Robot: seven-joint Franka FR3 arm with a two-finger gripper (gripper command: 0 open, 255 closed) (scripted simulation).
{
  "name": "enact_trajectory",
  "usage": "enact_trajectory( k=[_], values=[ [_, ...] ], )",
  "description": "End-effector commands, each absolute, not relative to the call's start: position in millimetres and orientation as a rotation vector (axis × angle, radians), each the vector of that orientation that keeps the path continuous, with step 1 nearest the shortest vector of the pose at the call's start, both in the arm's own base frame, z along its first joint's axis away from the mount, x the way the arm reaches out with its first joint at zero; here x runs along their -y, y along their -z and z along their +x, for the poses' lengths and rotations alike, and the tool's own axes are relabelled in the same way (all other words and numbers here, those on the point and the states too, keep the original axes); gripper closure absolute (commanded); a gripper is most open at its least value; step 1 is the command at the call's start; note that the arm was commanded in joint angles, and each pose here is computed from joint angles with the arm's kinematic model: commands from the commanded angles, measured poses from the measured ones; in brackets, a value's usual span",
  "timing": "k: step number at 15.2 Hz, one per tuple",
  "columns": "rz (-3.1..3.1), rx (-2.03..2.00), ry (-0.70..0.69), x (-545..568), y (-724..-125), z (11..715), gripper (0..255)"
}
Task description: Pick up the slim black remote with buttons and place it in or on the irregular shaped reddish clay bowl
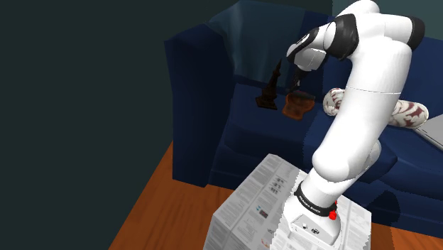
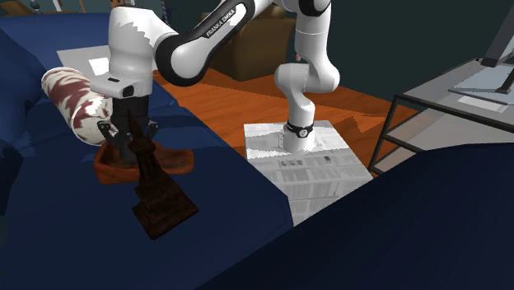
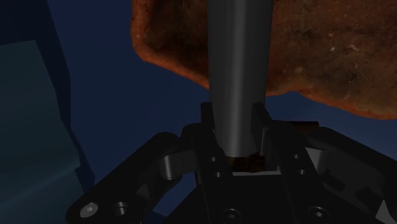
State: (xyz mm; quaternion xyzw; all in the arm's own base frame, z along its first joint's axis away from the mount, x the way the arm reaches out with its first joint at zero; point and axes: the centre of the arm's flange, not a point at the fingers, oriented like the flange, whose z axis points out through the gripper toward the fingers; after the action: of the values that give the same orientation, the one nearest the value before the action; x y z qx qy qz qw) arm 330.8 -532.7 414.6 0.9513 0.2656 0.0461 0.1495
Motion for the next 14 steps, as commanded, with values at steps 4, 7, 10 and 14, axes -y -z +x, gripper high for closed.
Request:
enact_trajectory(
  k=[4,7,10,14],
  values=[
    [2.734,-0.763,-0.133,533,-415,331,0],
    [2.734,-0.763,-0.133,533,-415,331,0],
    [2.734,-0.763,-0.133,522,-452,324,0],
    [2.734,-0.763,-0.133,520,-462,322,0]
  ],
)
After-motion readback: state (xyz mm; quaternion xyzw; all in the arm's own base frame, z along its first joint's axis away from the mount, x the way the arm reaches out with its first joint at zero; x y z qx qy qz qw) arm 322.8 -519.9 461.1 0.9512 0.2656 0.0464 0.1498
